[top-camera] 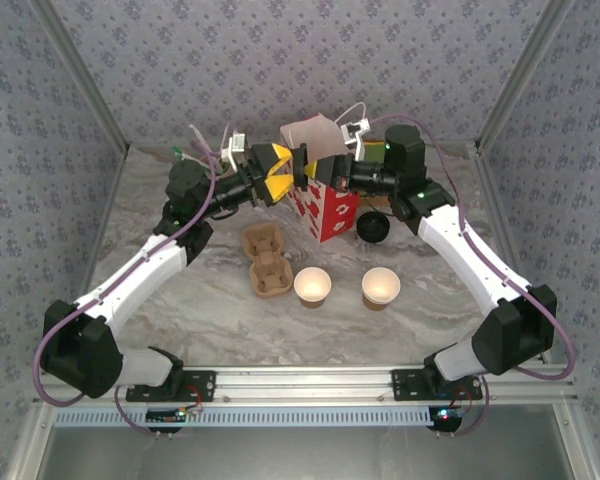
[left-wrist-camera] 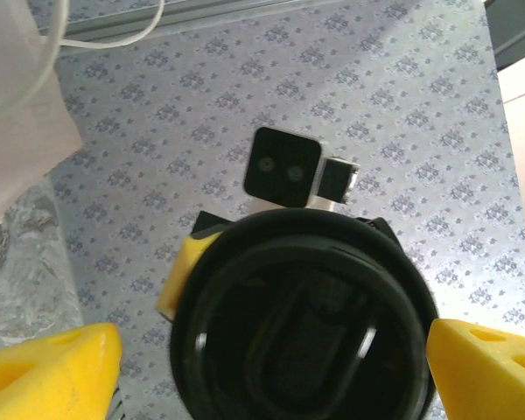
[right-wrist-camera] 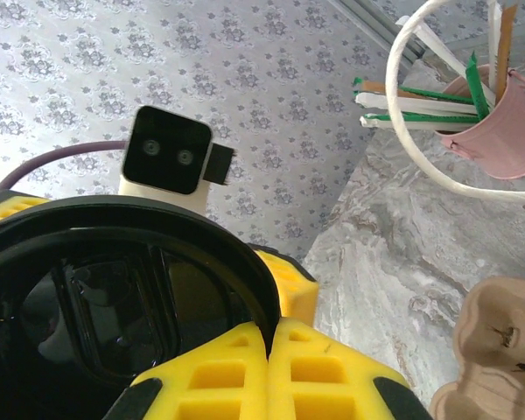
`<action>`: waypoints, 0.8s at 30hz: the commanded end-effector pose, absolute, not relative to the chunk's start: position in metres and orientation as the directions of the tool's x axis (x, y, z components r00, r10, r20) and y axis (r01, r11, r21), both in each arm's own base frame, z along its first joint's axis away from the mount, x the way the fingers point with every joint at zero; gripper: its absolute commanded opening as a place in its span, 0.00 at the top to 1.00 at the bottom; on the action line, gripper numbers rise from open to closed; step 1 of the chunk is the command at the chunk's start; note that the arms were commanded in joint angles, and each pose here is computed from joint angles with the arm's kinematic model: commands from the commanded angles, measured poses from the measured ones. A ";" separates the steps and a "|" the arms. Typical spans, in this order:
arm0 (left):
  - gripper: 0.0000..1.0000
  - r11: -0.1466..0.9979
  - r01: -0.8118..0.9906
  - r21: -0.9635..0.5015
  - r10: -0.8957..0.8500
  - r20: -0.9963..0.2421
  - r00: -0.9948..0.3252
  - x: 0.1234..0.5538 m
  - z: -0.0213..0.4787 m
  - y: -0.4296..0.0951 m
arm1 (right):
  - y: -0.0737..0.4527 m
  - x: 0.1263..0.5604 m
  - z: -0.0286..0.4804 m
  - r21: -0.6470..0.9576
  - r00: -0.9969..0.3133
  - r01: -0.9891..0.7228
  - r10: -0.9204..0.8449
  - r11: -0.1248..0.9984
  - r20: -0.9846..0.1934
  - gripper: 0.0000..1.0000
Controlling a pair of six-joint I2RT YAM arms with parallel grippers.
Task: Pack the takeout coffee
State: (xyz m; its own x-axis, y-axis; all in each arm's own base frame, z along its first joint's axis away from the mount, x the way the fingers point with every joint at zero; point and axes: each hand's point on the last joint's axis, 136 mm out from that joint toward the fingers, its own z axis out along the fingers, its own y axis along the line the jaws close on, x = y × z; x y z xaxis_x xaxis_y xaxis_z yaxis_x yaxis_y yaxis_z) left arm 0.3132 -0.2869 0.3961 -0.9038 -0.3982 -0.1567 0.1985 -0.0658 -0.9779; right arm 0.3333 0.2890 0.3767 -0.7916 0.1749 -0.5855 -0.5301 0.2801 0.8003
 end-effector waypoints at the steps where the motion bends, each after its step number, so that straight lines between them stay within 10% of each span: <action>1: 0.10 -0.074 0.235 -0.969 -0.389 -0.189 -0.902 0.308 0.403 -0.286 | 0.293 0.327 0.400 0.778 -0.763 -0.584 0.168 0.234 -0.624 1.00; 24: 0.12 -0.154 0.271 -0.950 -0.356 -0.202 -0.912 0.296 0.422 -0.291 | 0.299 0.324 0.389 0.785 -0.778 -0.571 0.145 0.243 -0.611 1.00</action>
State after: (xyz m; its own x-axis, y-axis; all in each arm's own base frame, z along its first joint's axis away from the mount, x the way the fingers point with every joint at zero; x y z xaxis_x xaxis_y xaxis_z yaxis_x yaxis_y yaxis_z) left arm 0.3060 -0.2887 0.4106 -0.9104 -0.3797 -0.1642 0.2253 -0.1221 -0.9666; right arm 0.3290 0.2947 0.3812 -0.7882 0.1627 -0.5935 -0.5446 0.2647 0.7958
